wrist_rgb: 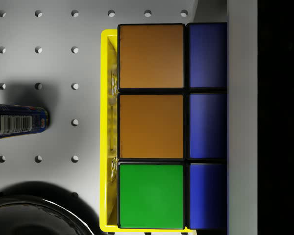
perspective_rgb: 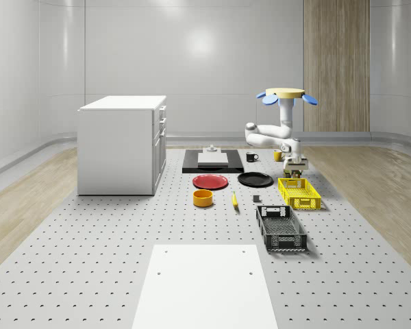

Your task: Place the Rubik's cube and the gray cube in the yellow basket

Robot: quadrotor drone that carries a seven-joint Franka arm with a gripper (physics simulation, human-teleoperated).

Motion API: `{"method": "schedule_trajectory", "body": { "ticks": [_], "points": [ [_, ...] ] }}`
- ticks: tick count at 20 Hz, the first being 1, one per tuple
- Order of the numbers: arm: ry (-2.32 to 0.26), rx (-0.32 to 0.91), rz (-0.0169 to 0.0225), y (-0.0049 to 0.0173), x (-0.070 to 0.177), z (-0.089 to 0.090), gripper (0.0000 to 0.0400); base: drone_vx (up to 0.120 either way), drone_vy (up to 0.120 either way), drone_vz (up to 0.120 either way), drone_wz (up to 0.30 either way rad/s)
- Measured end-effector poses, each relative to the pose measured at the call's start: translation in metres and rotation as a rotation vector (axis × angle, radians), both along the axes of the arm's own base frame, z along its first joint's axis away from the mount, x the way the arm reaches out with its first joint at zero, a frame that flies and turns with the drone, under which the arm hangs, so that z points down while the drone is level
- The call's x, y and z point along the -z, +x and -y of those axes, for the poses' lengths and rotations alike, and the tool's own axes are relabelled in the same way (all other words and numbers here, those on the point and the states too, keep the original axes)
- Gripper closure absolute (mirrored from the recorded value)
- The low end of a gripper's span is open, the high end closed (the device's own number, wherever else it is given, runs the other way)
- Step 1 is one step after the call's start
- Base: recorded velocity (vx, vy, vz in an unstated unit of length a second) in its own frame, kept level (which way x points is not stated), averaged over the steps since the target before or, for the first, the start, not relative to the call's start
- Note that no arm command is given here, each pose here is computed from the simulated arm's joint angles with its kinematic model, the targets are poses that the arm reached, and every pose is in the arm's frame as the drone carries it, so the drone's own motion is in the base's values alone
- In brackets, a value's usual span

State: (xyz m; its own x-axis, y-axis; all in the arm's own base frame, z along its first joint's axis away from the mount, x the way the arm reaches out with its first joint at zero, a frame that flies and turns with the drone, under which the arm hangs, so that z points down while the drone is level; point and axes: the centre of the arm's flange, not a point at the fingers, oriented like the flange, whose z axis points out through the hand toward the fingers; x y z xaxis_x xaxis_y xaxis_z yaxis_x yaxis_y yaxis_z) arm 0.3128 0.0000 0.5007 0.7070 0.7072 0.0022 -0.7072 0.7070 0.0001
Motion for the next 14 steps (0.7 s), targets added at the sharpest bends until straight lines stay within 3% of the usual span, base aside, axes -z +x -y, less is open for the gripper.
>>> {"method": "schedule_trajectory", "body": {
  "ticks": [5,14],
  "points": [
    [0.0,0.0,0.0,0.0,-0.009,0.0,0.0075,0.016,0.0,0.0,0.0],
    [0.0,0.0,0.0001,0.0,-0.049,0.0,0.0075,0.0,0.0,0.0,0.0]
  ]
}}
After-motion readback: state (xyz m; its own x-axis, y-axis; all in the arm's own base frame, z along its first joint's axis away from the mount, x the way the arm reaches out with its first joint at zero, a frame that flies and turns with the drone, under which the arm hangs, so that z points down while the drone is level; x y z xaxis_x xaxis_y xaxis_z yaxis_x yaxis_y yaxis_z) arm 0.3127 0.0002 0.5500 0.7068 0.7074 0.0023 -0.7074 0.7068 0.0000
